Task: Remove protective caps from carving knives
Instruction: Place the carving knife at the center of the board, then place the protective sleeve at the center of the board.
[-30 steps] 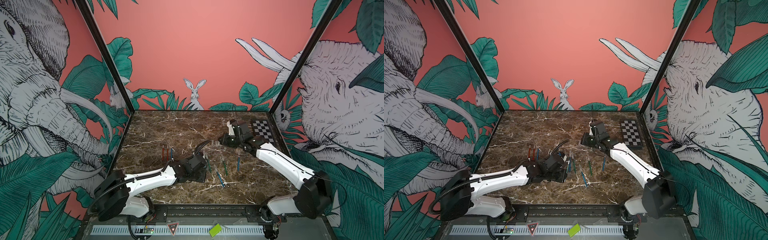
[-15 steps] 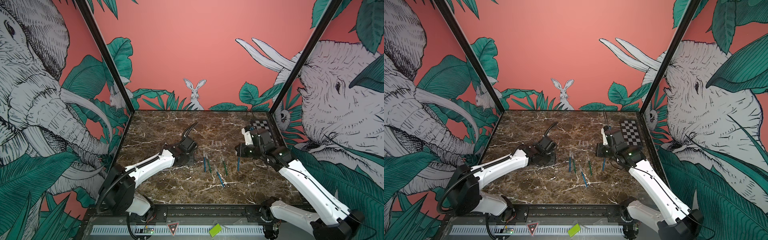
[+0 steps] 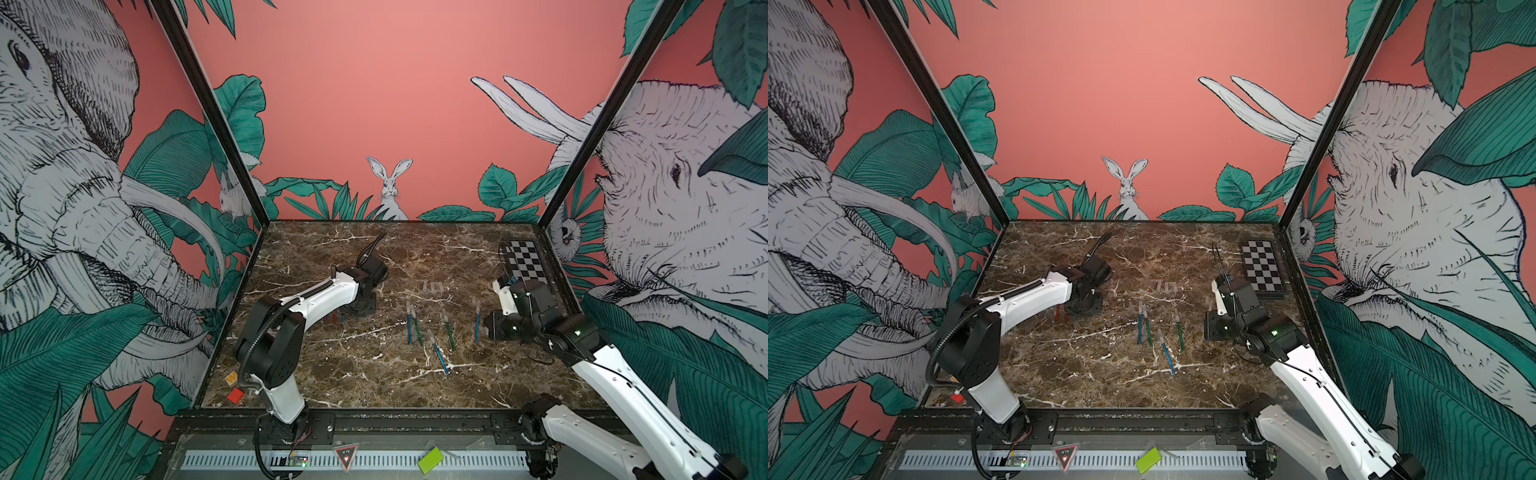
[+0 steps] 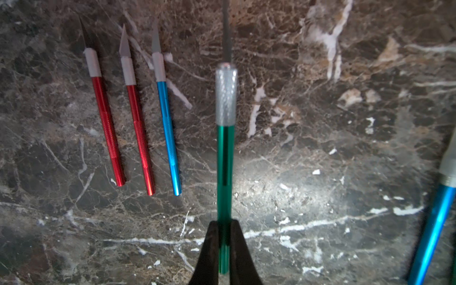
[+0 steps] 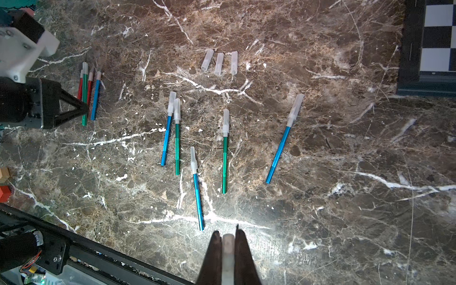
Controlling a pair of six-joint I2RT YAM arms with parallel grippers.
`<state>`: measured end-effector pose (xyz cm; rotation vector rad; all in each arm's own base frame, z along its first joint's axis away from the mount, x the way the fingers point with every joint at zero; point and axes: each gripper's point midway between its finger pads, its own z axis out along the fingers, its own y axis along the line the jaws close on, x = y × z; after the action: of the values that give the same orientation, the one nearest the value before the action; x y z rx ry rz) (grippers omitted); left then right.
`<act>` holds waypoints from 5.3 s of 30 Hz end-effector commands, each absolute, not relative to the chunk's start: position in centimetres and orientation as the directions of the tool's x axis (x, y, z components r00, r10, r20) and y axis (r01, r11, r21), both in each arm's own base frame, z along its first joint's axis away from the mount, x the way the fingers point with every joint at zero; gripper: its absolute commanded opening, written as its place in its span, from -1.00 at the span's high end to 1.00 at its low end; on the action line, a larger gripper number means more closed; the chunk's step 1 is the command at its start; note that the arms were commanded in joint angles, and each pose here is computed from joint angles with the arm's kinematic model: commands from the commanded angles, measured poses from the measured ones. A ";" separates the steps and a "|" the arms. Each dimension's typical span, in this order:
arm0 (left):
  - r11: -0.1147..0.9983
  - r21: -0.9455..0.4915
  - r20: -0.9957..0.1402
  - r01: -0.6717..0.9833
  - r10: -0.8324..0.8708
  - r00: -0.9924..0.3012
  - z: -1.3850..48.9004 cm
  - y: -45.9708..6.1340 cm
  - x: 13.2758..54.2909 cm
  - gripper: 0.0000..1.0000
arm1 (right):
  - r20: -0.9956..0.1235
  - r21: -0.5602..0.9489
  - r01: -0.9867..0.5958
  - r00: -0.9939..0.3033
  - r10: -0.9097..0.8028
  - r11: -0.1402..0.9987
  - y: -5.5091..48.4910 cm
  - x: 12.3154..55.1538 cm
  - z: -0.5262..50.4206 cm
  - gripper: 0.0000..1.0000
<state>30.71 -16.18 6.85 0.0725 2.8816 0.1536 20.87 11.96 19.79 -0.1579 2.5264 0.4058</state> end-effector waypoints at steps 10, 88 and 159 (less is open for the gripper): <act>0.984 0.176 -0.195 0.007 0.042 -0.980 5.3 -13.7 32.4 1.00 | -0.560 0.234 -0.206 -0.827 -0.041 0.950 11.5 20.3 19.6 1.00; 0.969 0.239 -0.055 -0.061 -0.049 -0.997 2.6 -13.6 32.2 0.60 | -0.560 0.303 -0.215 -0.829 -0.010 0.929 12.3 19.7 20.7 1.00; 0.988 -0.155 -0.339 -0.011 -0.064 -0.939 11.1 -18.6 22.0 -0.44 | -0.165 -0.012 -0.141 -0.976 -0.141 0.990 17.1 44.5 4.6 1.00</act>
<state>22.41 -18.57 11.80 -0.0408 2.7659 -0.2213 44.38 17.01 4.65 -0.2238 2.9520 -0.0107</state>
